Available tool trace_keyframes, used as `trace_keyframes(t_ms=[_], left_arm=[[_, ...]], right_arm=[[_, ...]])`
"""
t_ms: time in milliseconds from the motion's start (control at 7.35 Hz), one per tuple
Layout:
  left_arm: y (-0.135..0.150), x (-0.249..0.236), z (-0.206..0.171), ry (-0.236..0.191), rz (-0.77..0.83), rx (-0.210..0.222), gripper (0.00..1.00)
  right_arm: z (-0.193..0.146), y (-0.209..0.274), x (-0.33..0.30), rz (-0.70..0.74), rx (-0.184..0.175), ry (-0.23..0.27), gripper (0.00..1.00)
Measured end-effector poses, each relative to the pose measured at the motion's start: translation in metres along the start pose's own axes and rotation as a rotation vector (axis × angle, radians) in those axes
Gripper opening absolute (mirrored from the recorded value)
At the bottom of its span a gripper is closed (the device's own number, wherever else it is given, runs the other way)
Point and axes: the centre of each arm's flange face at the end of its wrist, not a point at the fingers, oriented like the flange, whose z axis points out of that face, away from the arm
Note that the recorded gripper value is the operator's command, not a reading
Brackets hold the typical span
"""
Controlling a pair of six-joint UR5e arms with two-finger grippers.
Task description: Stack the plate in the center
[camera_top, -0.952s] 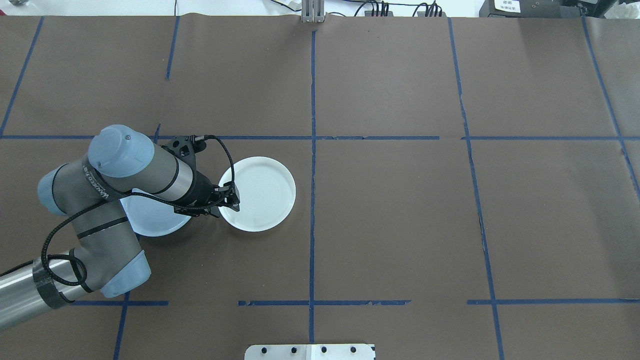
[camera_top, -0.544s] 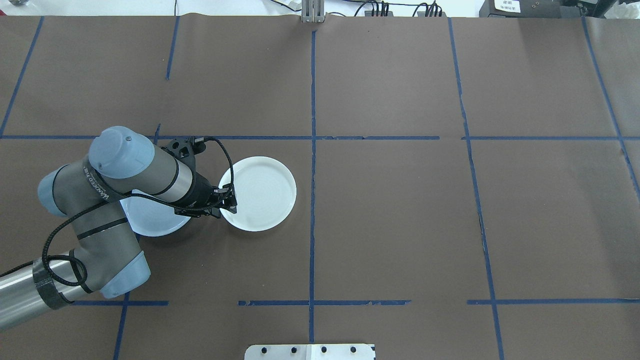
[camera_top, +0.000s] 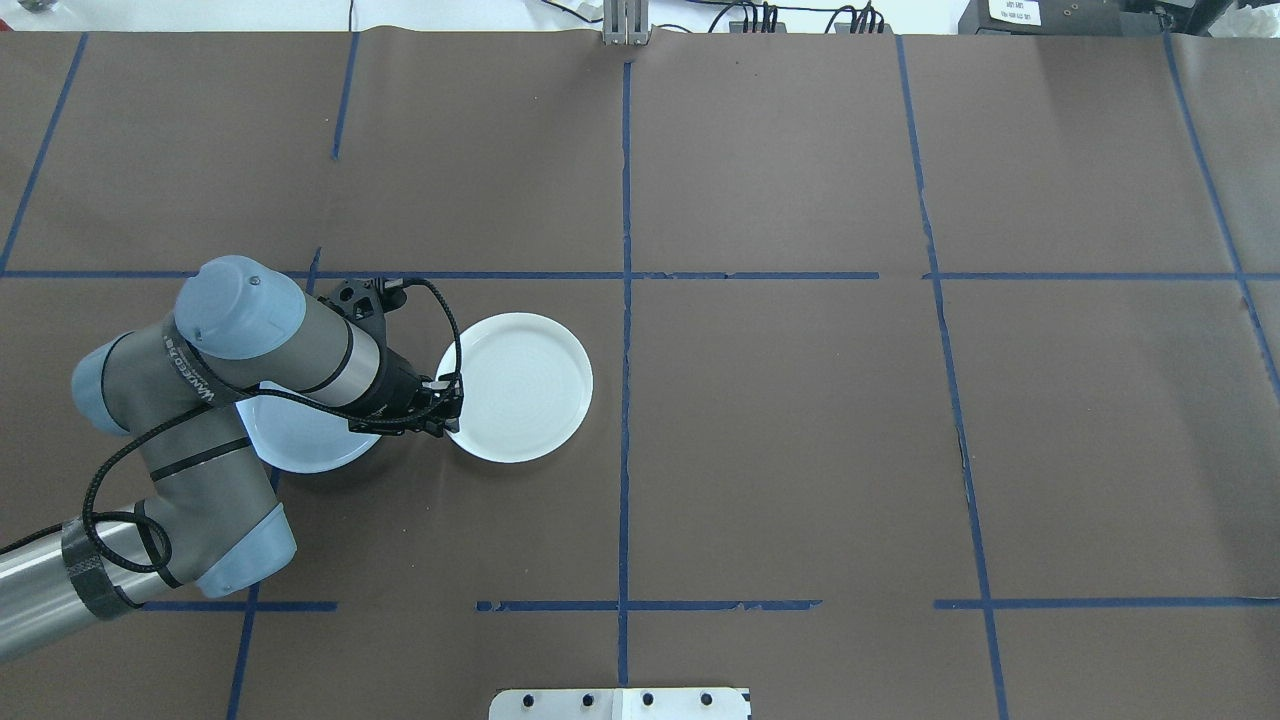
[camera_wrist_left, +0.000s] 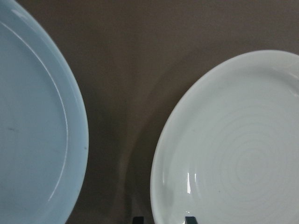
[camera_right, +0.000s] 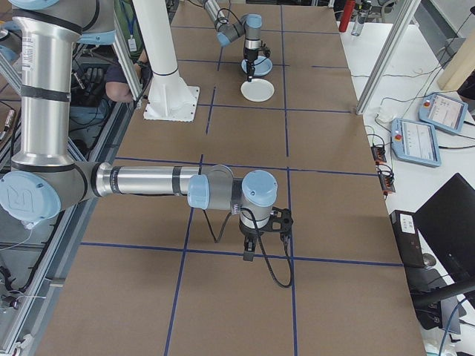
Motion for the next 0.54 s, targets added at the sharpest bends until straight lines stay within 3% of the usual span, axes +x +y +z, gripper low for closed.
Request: trace_keyframes(t_ms=[136,544], left_arm=[[-0.0002,-0.0004,0.0005,-0.001,0.000,0.000,0.00],[0.0041,0.0030,-0.0061,0.014,0.008,-0.022,0.00]], right_arm=[[0.0000,0.0000,-0.0001,0.000,0.000,0.000,1.00],[0.0000,-0.0001,-0.0001,-0.001,0.000,0.000,1.00]])
